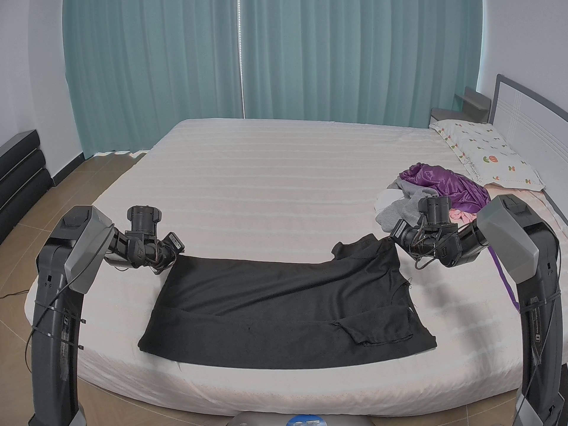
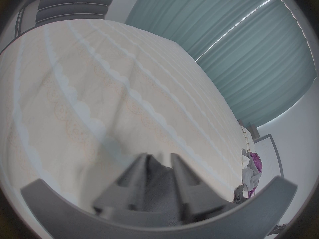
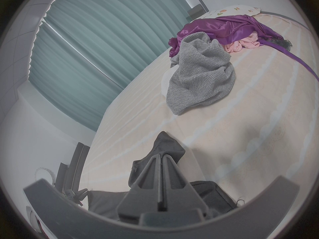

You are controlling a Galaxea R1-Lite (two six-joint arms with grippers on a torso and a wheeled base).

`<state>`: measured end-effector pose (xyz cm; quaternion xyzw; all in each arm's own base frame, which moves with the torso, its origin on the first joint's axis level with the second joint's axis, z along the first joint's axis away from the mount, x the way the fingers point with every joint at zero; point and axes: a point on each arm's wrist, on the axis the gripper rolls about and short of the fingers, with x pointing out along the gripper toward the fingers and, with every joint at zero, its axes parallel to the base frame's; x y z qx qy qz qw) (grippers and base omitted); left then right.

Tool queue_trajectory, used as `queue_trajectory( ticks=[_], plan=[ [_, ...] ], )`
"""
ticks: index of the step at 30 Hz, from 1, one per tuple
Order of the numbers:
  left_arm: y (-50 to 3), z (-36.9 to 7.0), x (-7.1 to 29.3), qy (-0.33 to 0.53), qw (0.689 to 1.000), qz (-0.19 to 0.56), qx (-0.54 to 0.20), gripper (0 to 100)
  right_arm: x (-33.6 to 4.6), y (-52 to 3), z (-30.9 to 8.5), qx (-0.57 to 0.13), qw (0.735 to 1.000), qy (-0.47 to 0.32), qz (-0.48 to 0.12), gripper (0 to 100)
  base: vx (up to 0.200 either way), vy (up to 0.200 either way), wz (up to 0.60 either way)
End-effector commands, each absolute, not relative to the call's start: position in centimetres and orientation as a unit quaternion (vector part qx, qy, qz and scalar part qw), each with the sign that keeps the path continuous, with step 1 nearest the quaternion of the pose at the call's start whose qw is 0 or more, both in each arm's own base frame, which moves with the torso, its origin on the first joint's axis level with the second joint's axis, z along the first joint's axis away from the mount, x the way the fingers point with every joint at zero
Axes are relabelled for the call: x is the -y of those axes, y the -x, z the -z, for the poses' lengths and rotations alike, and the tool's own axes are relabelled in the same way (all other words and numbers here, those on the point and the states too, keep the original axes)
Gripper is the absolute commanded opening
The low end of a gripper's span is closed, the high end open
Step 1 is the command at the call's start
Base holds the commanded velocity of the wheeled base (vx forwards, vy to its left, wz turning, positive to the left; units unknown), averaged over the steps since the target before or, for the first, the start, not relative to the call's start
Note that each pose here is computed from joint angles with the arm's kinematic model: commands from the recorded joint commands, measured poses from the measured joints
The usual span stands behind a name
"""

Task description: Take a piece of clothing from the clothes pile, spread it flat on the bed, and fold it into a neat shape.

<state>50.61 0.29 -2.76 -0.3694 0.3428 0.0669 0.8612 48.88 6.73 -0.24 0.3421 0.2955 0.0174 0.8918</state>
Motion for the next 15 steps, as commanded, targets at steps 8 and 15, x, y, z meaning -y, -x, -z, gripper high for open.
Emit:
queue_trajectory(
  ticks=[8, 15],
  plan=[
    [-50.7, 1.7, -1.6, 0.382, 0.863, -0.105, -0.314, 0, -6.5, -49.4, 0.4, -0.291, 0.893, -0.344, -0.014, 0, 0.0, 0.0, 0.0],
    [-50.6, -0.8, -2.7, 0.429, 0.85, -0.124, -0.281, 0, -6.9, -50.0, 0.4, -0.276, 0.897, -0.344, -0.013, 0, 0.0, 0.0, 0.0]
  ],
)
